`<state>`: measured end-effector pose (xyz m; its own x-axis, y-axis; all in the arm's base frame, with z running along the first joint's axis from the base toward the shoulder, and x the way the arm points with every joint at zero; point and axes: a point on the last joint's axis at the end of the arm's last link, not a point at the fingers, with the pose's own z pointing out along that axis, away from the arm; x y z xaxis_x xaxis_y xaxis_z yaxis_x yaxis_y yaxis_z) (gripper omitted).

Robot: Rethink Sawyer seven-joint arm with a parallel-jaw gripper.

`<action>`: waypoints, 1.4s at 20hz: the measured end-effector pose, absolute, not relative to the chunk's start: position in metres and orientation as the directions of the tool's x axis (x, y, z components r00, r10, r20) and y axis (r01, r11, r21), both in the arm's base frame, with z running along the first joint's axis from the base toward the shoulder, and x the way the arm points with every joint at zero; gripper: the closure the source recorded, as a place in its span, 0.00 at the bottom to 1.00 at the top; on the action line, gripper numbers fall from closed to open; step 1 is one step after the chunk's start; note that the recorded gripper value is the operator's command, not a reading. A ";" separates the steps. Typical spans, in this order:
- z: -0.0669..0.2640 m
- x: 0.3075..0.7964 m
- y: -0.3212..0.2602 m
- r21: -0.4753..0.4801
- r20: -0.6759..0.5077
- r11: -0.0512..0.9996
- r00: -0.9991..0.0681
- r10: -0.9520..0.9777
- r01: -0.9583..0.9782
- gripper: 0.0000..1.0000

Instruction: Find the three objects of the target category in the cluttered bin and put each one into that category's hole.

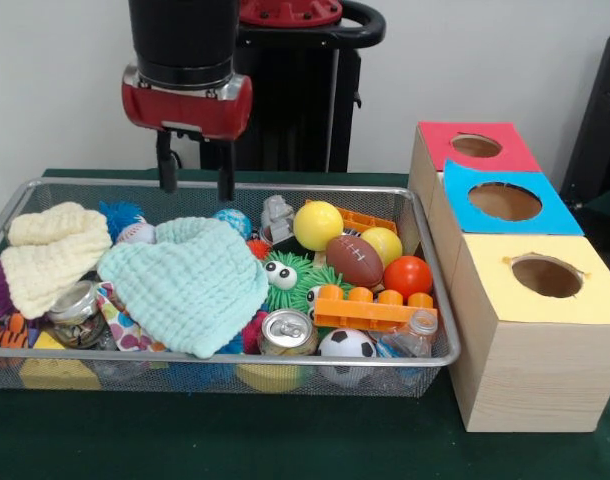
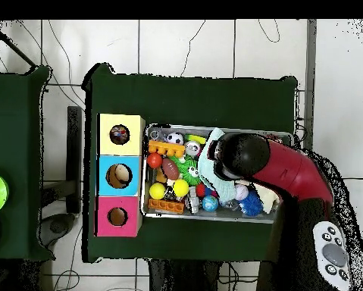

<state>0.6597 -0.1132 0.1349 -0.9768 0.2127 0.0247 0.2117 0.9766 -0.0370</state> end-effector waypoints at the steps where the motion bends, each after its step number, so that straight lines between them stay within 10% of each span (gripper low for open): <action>1: 0.131 0.658 -0.108 -0.038 0.027 0.981 -0.981 0.193 0.191 0.00; 28: 0.016 0.620 -0.103 -0.102 0.059 0.995 -0.998 0.013 0.007 0.00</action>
